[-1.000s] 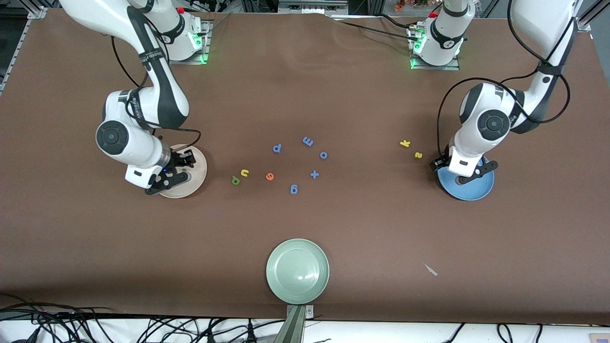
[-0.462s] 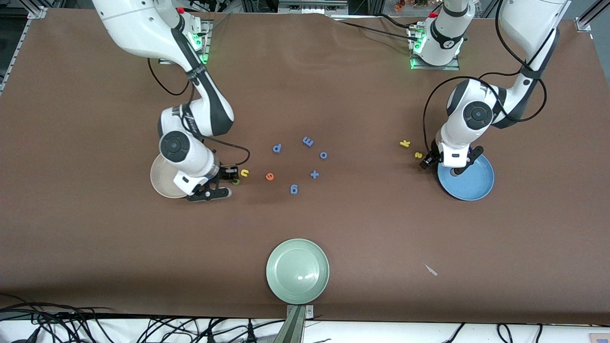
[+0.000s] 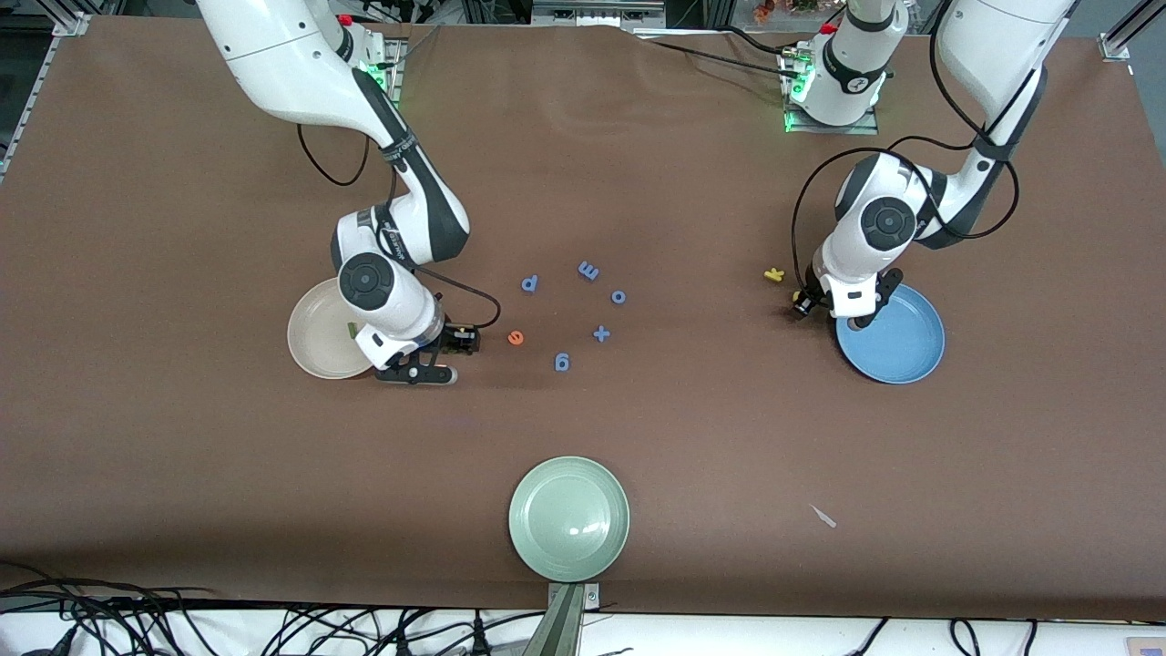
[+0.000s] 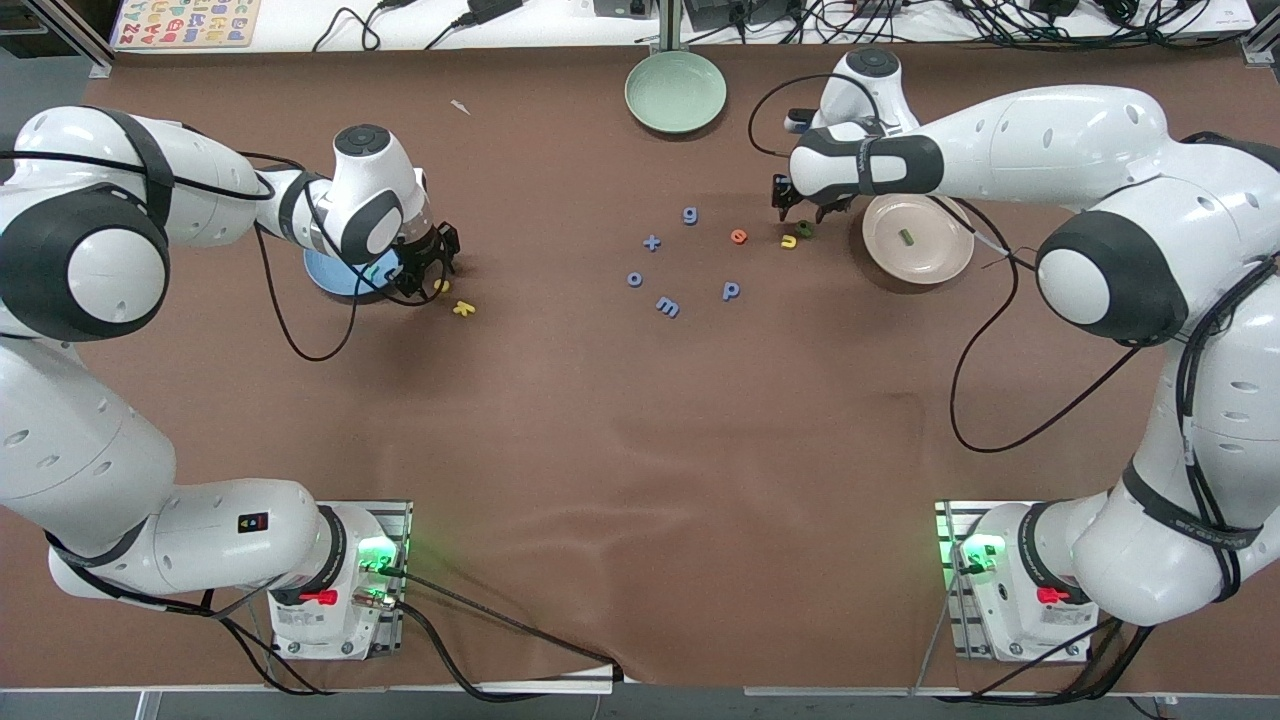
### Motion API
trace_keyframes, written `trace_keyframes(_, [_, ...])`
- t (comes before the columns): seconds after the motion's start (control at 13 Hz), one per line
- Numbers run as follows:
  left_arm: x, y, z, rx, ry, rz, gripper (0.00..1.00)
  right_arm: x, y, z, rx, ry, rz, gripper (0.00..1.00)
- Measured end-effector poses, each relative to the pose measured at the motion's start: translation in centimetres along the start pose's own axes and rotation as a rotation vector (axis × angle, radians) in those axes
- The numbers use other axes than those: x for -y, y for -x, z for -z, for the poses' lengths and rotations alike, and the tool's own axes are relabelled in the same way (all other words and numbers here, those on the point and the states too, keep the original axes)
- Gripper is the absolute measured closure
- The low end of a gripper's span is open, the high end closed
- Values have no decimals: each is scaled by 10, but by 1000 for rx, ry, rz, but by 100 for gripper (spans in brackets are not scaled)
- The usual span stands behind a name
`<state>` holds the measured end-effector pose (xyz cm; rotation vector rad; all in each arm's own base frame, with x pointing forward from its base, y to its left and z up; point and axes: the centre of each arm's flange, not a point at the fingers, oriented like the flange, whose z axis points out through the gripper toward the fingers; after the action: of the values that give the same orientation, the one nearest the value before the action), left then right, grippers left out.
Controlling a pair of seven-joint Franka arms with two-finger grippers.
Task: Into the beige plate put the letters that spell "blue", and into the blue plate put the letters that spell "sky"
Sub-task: 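Reach the right gripper to the green p while the left gripper reaches the yellow 2, then carry the green p to the white plate while the left gripper places the 2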
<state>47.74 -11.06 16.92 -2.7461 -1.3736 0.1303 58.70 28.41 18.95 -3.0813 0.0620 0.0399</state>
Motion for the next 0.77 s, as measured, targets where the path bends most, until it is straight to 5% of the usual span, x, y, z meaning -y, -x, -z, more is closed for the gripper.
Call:
trace_keyframes(0.31, [-1,0,0,-1,7,18,38,2,3,-12,-3,5,2,31])
trace_keyframes(0.54, [-4,1,3,-5,19,27,69,-3,4,-16,-1,11,1,32])
trace_keyframes(0.77, [-4,1,4,-6,20,47,78,-3,4,-16,-1,11,2,32])
